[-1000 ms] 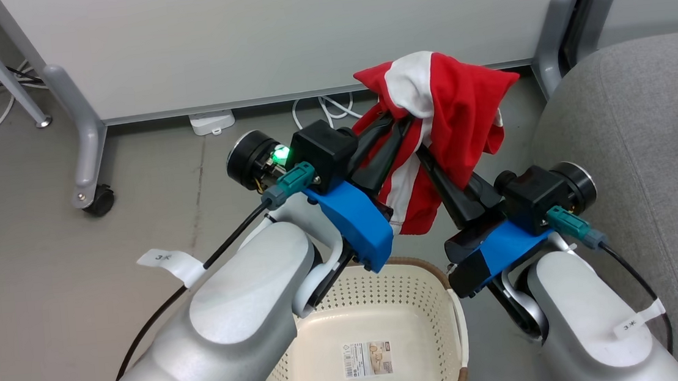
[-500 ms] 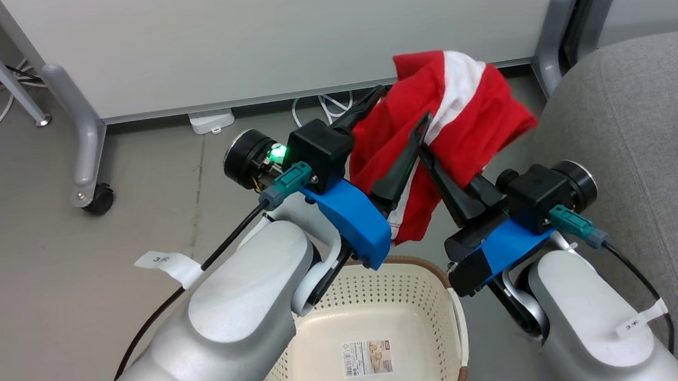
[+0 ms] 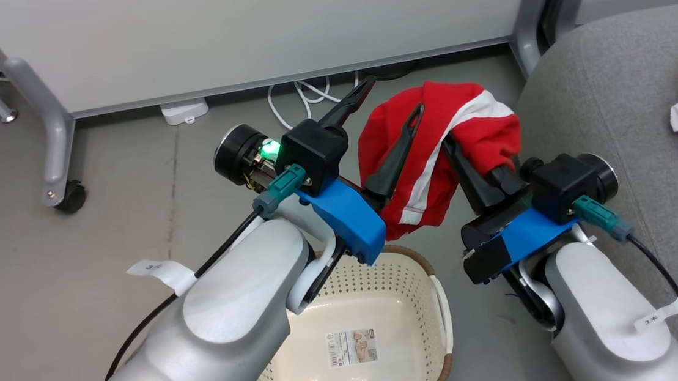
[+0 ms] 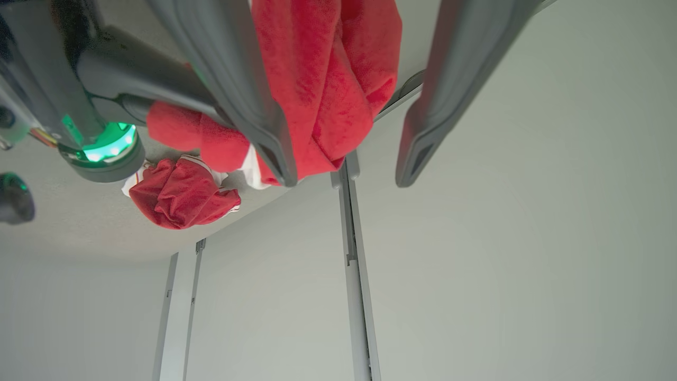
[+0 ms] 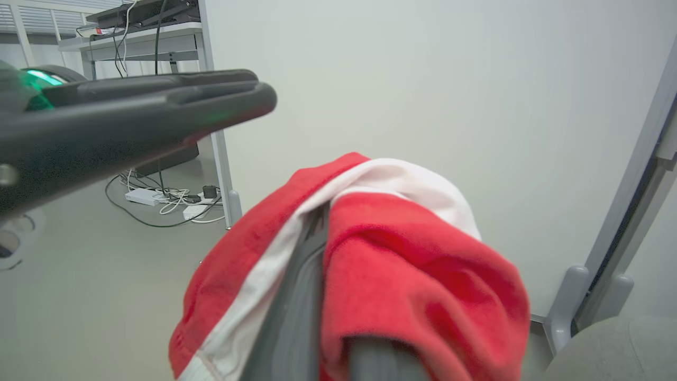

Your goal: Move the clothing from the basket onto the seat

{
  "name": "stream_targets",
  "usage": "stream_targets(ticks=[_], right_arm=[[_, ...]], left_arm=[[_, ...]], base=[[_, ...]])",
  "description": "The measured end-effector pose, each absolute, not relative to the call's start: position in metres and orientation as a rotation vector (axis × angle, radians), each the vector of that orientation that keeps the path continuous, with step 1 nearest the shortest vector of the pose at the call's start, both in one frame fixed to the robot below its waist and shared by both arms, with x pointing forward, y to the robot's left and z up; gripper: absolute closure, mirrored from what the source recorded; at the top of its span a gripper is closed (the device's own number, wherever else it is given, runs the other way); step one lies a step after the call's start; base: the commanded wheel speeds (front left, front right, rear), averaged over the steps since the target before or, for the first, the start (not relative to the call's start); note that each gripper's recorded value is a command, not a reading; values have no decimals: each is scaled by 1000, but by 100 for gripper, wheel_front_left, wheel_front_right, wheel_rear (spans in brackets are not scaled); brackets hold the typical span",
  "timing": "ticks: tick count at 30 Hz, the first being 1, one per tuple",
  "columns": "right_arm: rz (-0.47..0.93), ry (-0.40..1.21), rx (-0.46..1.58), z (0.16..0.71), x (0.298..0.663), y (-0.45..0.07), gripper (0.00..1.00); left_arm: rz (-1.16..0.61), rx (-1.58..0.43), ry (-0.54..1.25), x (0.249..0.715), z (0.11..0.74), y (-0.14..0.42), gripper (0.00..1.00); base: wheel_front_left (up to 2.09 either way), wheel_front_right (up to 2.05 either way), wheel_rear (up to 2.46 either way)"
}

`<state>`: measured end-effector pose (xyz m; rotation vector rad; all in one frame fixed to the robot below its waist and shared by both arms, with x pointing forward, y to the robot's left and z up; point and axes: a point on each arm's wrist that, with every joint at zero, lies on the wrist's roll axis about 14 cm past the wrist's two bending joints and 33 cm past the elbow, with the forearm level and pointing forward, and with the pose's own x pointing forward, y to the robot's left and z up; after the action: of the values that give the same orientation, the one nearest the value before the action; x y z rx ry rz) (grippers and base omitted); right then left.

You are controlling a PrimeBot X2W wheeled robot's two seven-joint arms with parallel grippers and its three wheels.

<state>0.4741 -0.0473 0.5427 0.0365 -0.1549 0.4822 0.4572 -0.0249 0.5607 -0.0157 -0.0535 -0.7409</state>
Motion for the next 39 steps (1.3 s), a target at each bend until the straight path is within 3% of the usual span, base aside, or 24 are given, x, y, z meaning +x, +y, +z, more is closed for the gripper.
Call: stream_targets(ticks=[19, 39], right_arm=[[180, -158, 25, 538, 462, -162, 100], [-106, -103, -10, 519, 408, -258, 100]], left_arm=[[-970, -45, -23, 439, 530, -102, 0], [-1143, -88, 28, 418, 508, -160, 0]], base=[[0, 0, 0], [0, 0, 0]])
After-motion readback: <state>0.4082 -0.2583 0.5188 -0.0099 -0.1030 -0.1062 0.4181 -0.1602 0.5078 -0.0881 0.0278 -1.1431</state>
